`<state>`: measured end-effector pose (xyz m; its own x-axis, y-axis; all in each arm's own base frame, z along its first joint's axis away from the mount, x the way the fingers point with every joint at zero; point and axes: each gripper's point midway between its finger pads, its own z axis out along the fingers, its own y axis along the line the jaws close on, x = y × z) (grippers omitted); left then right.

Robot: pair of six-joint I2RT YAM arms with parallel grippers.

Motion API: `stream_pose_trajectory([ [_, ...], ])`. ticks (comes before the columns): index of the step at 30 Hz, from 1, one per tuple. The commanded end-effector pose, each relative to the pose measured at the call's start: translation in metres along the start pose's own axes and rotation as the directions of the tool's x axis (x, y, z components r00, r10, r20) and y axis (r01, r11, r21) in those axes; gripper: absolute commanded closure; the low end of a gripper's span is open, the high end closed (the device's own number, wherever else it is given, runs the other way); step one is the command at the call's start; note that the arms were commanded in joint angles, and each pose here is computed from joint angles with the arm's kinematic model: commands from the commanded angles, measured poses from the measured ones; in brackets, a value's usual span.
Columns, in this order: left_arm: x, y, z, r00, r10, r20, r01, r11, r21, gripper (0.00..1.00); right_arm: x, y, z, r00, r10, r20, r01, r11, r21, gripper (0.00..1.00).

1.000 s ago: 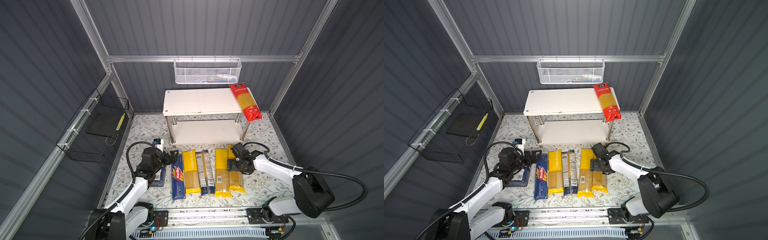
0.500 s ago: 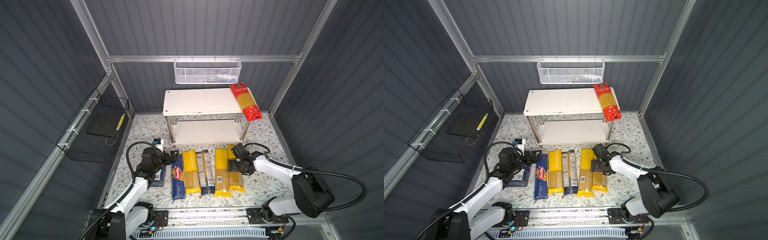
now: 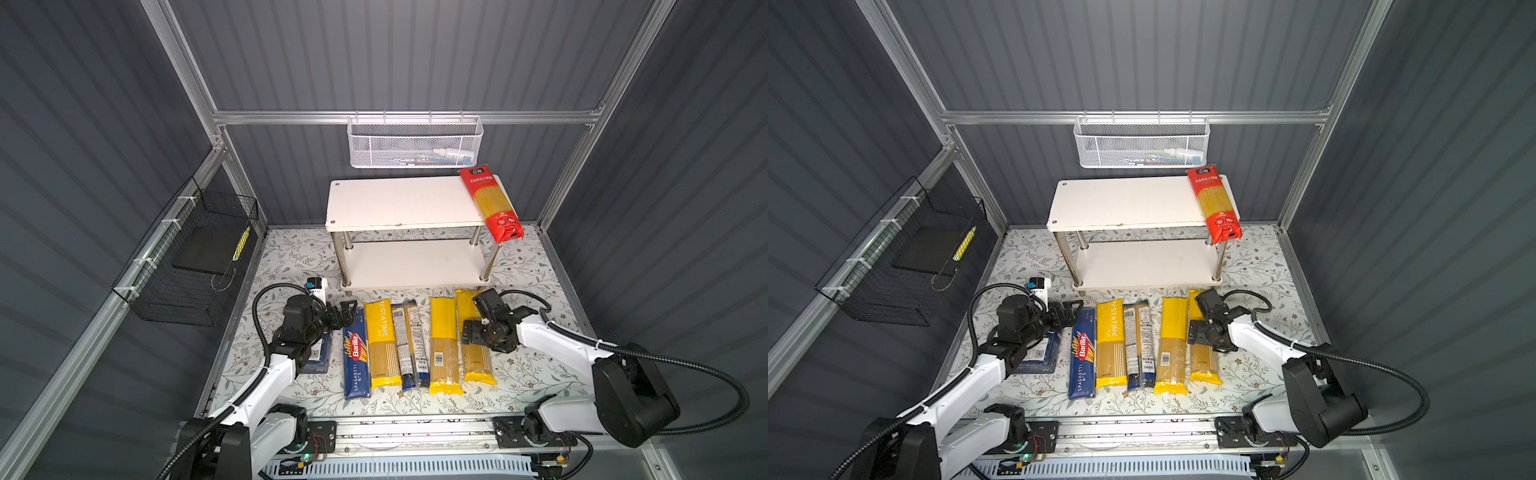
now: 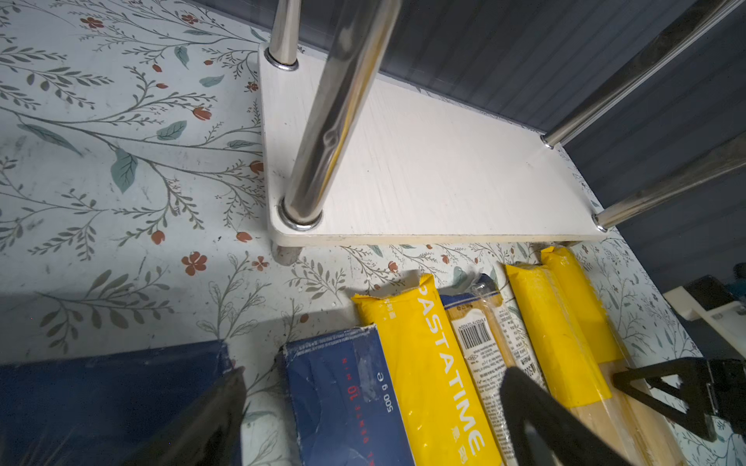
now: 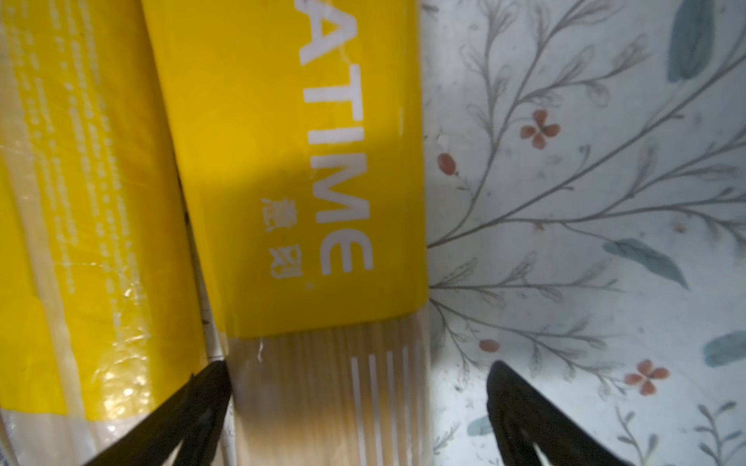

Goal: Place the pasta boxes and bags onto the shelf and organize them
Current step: 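Lower the right gripper onto the yellow PASTATIME bag's top end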

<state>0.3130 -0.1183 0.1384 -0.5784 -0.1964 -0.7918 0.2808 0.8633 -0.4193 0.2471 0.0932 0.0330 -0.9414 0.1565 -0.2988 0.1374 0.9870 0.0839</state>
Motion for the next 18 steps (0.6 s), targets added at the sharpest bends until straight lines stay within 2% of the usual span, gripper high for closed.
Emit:
stream_pose_trajectory([
  [1, 0.002, -0.003, -0.001, 1.0, 0.024, -0.003, -0.024, 1.0, 0.015, 0.01, 0.005, -0.001, -0.005, 1.0, -0.017, -0.013, 0.017, 1.0, -0.02, 0.01],
  [6, 0.002, -0.003, -0.001, 1.0, 0.023, -0.004, -0.023, 1.0, 0.014, 0.01, 0.001, 0.007, -0.017, 0.999, -0.049, 0.008, 0.05, 0.996, -0.068, 0.01],
  [18, 0.003, -0.003, 0.001, 1.0, 0.023, -0.009, -0.023, 1.0, 0.014, 0.01, 0.0, 0.009, -0.016, 0.996, -0.091, -0.005, 0.091, 0.995, -0.037, 0.01],
])
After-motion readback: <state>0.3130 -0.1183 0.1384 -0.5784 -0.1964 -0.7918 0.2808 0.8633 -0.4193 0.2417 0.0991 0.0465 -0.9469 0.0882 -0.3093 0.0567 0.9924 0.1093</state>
